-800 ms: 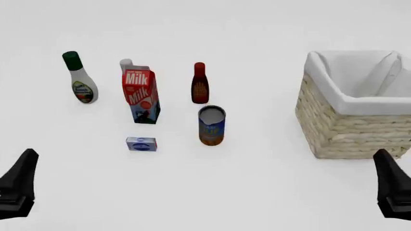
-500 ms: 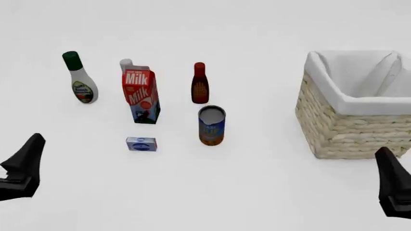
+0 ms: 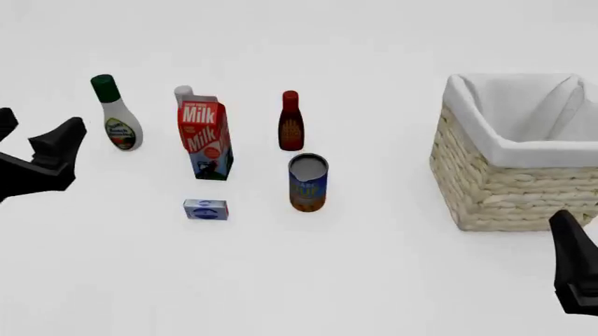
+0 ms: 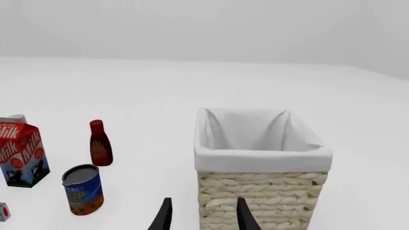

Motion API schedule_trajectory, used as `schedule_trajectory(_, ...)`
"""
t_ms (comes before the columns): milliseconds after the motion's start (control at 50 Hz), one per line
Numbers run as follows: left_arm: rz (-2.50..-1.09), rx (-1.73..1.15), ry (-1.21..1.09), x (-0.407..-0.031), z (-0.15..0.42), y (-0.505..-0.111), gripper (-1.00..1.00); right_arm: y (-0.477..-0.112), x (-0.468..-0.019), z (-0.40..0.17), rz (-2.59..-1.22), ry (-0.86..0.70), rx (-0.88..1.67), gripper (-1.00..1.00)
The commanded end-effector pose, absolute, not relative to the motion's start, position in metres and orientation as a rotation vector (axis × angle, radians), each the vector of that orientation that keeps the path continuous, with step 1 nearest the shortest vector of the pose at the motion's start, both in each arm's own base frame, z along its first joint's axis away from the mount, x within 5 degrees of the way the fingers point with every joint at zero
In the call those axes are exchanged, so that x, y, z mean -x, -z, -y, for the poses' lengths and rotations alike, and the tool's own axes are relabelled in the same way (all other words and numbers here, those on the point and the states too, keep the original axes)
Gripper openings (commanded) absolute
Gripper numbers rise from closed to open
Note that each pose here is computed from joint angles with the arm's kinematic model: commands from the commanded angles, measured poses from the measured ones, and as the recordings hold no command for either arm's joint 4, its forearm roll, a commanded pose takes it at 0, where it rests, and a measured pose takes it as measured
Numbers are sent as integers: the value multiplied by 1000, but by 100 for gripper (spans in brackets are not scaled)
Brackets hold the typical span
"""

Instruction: Pick the ketchup and place it in the basket.

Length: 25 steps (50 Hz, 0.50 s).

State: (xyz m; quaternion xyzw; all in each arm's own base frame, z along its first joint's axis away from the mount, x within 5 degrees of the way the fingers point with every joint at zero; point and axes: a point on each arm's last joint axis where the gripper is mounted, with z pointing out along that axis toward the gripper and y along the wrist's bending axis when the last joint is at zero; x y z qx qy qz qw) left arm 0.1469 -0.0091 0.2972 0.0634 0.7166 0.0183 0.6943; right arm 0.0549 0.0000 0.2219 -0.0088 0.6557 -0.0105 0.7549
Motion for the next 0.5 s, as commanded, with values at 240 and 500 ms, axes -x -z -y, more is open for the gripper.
schedule_trajectory(240, -1685, -285, -93, -240, 25, -344, 100, -222, -55, -1, -1429, 8, 33, 100)
schedule_trajectory(500, -1735, -271, -54, -283, 34, -377, 100, -221, -55, -1, -1433, 8, 39, 100)
